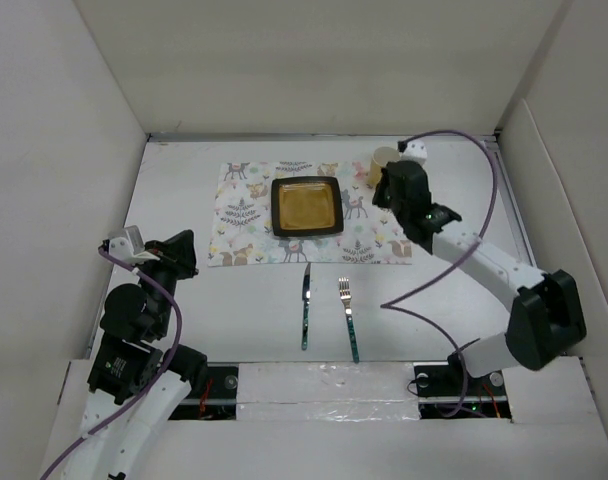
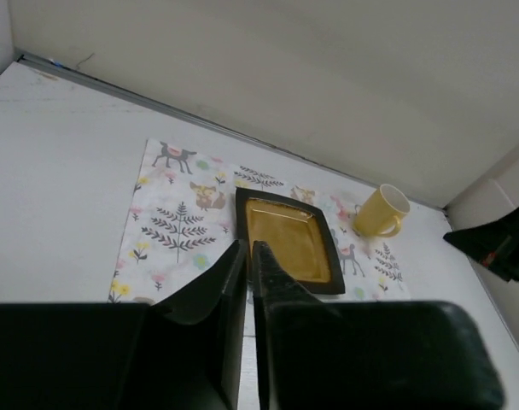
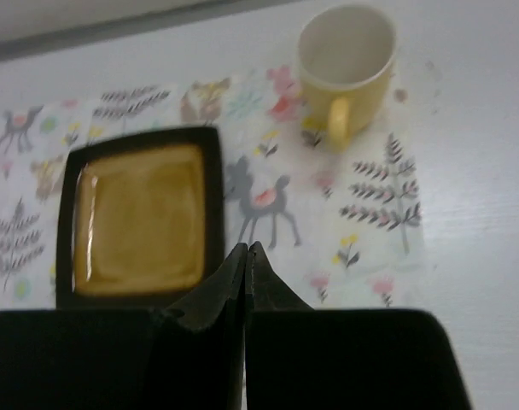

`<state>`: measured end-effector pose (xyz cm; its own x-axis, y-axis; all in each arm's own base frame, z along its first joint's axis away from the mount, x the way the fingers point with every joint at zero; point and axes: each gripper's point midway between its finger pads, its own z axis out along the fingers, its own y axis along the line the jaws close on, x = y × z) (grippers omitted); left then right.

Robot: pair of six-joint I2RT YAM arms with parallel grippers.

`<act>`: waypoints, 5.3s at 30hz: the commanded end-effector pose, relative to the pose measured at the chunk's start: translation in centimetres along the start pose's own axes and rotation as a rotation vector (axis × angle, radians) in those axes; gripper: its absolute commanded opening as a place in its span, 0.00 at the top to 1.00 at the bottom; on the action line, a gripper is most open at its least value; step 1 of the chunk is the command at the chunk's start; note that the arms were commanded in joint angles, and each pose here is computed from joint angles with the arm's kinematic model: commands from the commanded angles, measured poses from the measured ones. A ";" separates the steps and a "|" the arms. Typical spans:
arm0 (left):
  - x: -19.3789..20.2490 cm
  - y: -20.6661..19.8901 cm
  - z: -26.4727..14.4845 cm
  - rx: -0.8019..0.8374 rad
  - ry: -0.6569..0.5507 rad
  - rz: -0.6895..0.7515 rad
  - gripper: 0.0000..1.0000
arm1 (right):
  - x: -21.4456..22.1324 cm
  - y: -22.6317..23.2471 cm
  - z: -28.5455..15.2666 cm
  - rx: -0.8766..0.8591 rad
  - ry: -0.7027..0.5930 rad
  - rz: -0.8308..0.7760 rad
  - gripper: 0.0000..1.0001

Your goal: Set the dinner table for one person

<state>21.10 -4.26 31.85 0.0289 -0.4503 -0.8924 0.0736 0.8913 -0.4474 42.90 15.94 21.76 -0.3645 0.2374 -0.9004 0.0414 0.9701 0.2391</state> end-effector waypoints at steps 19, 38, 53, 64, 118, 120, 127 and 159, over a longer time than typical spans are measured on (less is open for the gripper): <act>-0.6 -1.6 0.1 0.075 -0.010 -0.005 0.79 | 27.2 2.5 -20.1 -0.116 0.616 -0.266 0.54; -0.1 -1.8 0.4 0.076 0.015 -0.020 0.50 | 18.1 8.7 -19.9 -0.179 0.336 -0.201 1.00; -0.8 0.0 0.2 -0.033 -0.029 -0.094 0.41 | 9.8 32.0 -2.1 -0.475 0.205 -0.171 1.00; 0.1 -0.4 0.9 -0.021 0.017 -0.073 0.41 | 14.7 33.4 6.0 -0.423 0.284 -0.079 1.00; 0.4 -1.5 0.7 0.046 0.041 -0.039 1.00 | 29.6 14.8 -18.7 -0.270 0.504 -0.363 0.45; 0.3 -1.6 0.7 0.053 0.038 -0.041 0.91 | 30.3 14.1 -18.8 -0.227 0.510 -0.380 0.46; 0.5 -1.7 0.8 0.059 0.041 -0.041 0.79 | 31.2 13.0 -18.3 -0.182 0.506 -0.363 0.50; 0.9 -1.7 0.9 0.057 0.061 -0.032 0.56 | 8.8 7.3 2.0 -0.152 0.220 -0.129 1.00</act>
<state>21.81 -6.18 30.34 -0.0731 -0.4662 -0.8816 0.1072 0.8752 -0.4717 39.12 24.09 15.17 -0.5470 0.1450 -0.8245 -0.0520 0.9771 0.2063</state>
